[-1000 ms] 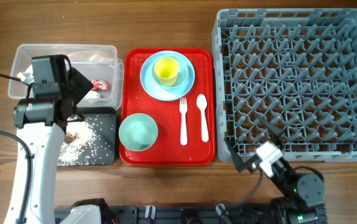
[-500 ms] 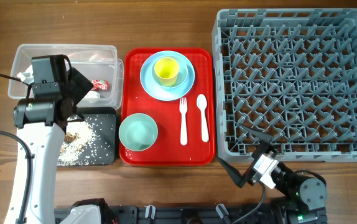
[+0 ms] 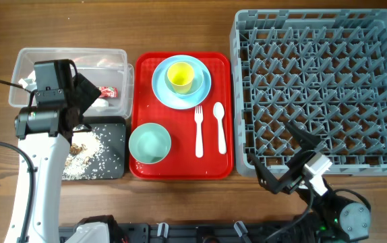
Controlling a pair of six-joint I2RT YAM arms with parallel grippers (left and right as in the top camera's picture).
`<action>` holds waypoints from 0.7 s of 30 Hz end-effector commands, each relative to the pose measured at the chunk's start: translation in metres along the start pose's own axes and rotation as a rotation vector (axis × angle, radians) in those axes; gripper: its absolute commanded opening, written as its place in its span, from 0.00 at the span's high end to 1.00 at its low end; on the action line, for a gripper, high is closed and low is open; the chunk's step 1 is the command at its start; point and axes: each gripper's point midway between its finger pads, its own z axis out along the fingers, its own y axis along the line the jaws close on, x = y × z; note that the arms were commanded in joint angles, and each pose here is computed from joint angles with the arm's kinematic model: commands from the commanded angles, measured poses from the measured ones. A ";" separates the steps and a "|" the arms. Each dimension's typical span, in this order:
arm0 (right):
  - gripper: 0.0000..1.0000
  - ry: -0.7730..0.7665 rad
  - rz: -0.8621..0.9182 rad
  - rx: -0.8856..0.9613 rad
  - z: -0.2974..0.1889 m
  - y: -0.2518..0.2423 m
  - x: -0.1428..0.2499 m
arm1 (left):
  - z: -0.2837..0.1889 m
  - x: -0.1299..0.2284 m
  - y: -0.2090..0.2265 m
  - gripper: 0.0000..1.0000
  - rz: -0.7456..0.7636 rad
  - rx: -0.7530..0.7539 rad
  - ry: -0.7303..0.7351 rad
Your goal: Sort waste into correct bins and load items into the dishwasher rack
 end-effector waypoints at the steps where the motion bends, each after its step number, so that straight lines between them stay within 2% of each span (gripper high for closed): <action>1: 0.00 -0.029 0.078 -0.014 0.000 0.002 -0.012 | -0.005 -0.006 0.000 0.00 0.007 0.005 -0.020; 6: 0.00 0.027 0.275 0.165 -0.002 -0.026 -0.016 | -0.005 -0.006 0.000 0.00 0.007 0.006 -0.020; 13: 0.00 0.319 0.360 0.492 -0.012 -0.069 -0.049 | -0.005 -0.006 0.000 0.00 0.007 0.005 -0.020; 18: 0.00 0.511 0.429 0.494 0.013 -0.077 -0.063 | -0.005 -0.006 0.000 0.00 0.007 0.005 -0.020; 21: 0.00 0.601 0.508 0.353 0.045 -0.065 -0.056 | -0.005 -0.006 0.000 0.00 0.007 0.005 -0.020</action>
